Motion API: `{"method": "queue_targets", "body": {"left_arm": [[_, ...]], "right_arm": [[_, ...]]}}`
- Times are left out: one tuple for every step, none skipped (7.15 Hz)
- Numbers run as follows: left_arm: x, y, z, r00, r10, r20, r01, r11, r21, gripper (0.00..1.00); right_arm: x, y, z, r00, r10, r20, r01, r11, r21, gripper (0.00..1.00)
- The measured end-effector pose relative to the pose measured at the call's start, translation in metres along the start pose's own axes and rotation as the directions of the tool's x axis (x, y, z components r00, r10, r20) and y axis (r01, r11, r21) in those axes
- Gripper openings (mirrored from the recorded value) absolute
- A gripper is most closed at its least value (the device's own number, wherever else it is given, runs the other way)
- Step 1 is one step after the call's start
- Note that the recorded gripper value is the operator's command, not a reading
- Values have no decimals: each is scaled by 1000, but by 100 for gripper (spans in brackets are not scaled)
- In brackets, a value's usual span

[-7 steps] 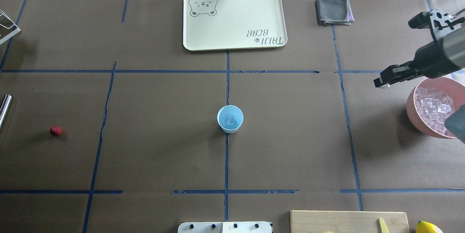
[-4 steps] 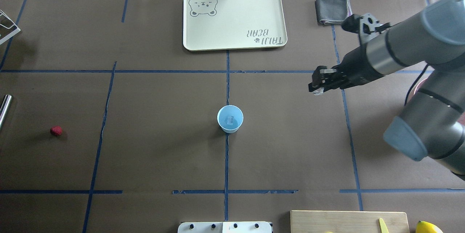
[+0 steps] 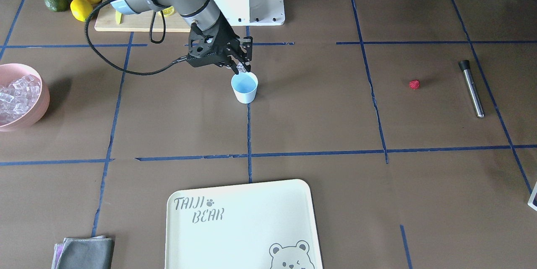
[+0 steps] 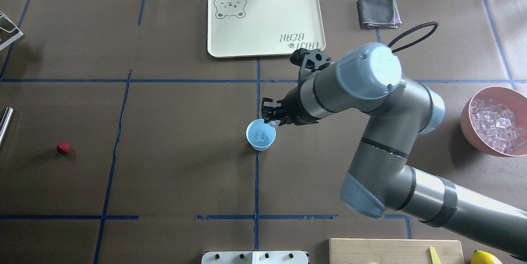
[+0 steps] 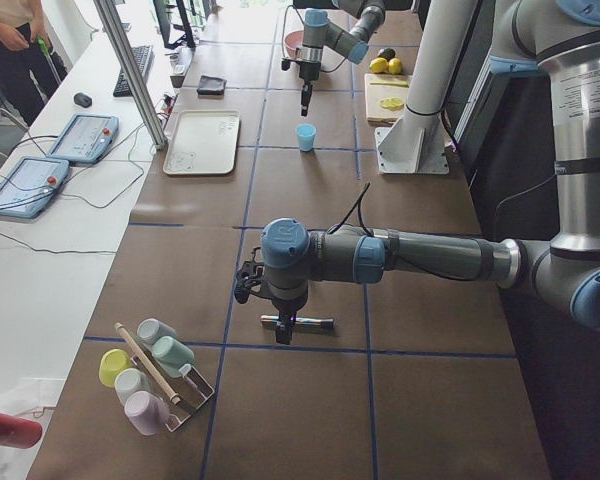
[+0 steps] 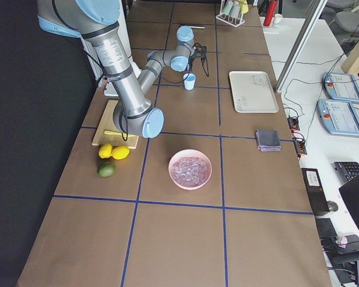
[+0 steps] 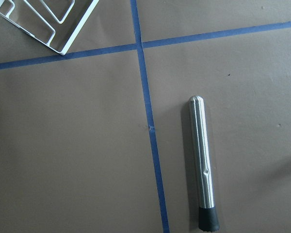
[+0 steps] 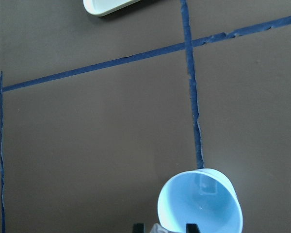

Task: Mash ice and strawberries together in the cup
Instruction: 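Open the right gripper to drop the ice cube into the cup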

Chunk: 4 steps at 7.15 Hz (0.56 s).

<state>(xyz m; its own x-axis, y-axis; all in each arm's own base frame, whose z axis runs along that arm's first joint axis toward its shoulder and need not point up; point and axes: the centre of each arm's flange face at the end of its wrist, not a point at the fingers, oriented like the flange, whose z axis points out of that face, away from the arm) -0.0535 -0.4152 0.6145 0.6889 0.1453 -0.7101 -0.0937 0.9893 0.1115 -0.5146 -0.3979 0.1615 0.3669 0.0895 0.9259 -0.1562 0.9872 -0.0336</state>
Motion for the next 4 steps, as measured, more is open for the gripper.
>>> {"method": "queue_targets", "body": {"left_arm": [[0,0,0,1000,0,0,0,1000,0,100],[0,0,0,1000,0,0,0,1000,0,100],[0,0,0,1000,0,0,0,1000,0,100],[0,0,0,1000,-1,0,1,1000,0,100]], "right_arm": [[-7,2,7,1000,5,-2,-5,1000,5,1],[-6,3,12,1000,6,-11,-6,1000,6,2],[-3,2,17,1000,6,-23,-6,1000,6,11],[2,3,20,999,7,-34,-7,1000,5,66]]}}
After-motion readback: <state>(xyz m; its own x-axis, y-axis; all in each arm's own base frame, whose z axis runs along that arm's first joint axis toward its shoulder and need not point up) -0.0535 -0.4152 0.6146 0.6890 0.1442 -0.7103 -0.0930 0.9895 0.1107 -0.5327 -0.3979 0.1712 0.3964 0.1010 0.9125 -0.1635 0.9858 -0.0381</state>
